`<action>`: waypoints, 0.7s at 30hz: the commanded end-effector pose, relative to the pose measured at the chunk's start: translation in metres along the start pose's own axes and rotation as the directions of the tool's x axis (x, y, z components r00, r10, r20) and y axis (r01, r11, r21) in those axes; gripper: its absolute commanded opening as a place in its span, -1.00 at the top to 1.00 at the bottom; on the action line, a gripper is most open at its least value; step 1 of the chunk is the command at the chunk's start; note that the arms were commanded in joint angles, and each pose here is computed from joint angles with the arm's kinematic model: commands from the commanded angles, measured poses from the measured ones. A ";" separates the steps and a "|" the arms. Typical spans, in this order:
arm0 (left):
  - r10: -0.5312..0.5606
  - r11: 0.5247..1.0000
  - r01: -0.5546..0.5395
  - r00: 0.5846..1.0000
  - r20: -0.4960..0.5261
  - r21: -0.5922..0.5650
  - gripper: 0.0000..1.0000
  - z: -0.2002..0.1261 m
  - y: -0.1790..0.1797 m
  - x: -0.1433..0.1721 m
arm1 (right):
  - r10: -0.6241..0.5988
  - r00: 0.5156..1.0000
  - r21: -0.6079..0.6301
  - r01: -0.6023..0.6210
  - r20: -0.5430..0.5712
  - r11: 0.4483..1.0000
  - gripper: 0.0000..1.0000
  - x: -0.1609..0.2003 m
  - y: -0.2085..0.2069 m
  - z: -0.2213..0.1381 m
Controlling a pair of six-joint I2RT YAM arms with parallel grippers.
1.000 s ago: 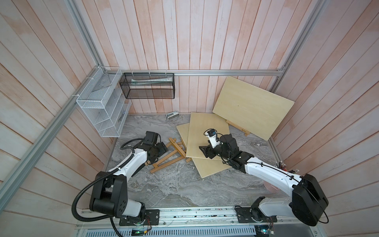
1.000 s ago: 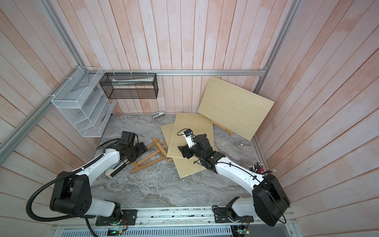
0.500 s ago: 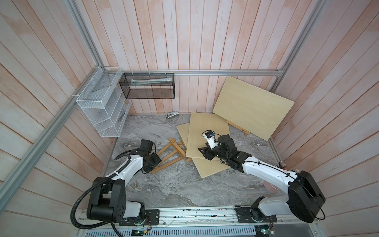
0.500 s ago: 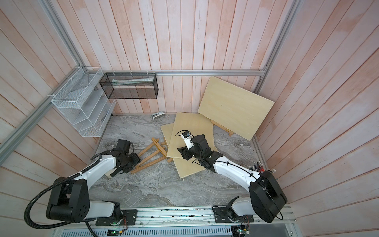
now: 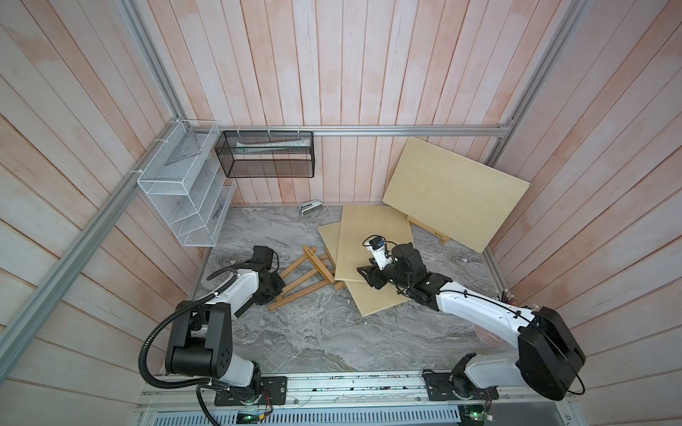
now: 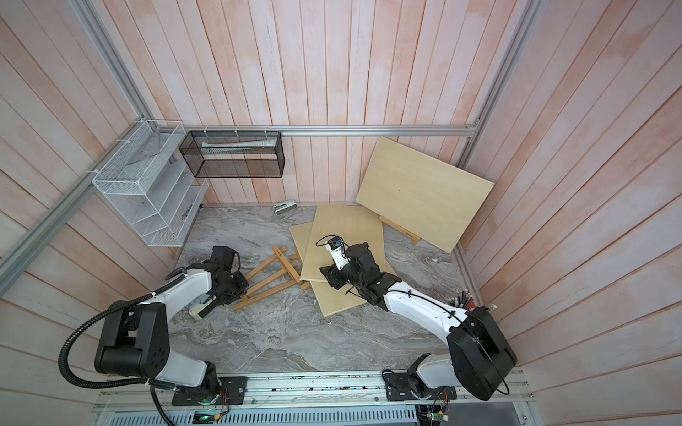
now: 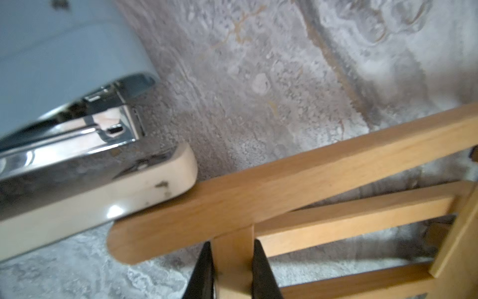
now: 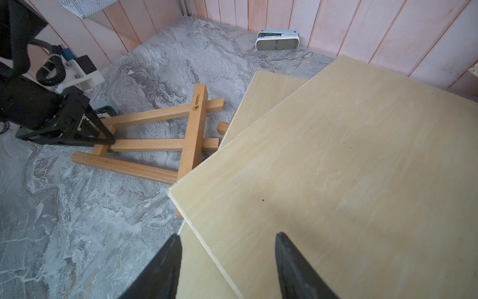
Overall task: Assemble the easel
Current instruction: Pick up the easel at the center of the board.
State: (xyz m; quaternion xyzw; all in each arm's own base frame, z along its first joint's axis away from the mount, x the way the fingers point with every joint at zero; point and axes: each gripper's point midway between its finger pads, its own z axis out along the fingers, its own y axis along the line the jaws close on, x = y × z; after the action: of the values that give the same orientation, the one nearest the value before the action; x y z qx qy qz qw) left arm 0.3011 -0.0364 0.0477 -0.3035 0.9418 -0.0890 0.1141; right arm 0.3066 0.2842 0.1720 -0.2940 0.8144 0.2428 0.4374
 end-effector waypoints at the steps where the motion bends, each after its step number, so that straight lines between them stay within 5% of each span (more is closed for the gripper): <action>1: 0.052 0.982 -0.073 0.991 0.121 0.177 1.00 -0.052 -0.045 -0.038 | -0.017 1.000 -0.033 0.018 0.025 0.999 -0.19 -0.011 0.010 -0.009; 10: 0.151 0.882 -0.219 0.970 0.192 0.417 1.00 -0.149 -0.075 -0.046 | -0.022 0.999 -0.060 0.025 0.049 0.998 -0.21 -0.022 0.014 -0.015; 16: 0.211 0.839 -0.277 0.959 0.190 0.468 1.00 -0.170 -0.083 -0.036 | -0.030 0.995 -0.167 0.044 0.091 0.985 -0.22 -0.036 0.034 -0.020; 21: 0.210 0.814 -0.286 0.956 0.203 0.505 1.00 -0.179 -0.088 -0.035 | -0.053 0.971 -0.227 0.107 0.233 0.968 -0.22 -0.081 0.051 -0.042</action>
State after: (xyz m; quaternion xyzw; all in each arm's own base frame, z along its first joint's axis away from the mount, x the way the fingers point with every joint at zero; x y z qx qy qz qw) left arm 0.3276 -0.0567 0.2206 -0.1721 0.9166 -0.2653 0.2445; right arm 0.2874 0.3040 0.2093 -0.3304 0.7712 0.3165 0.4427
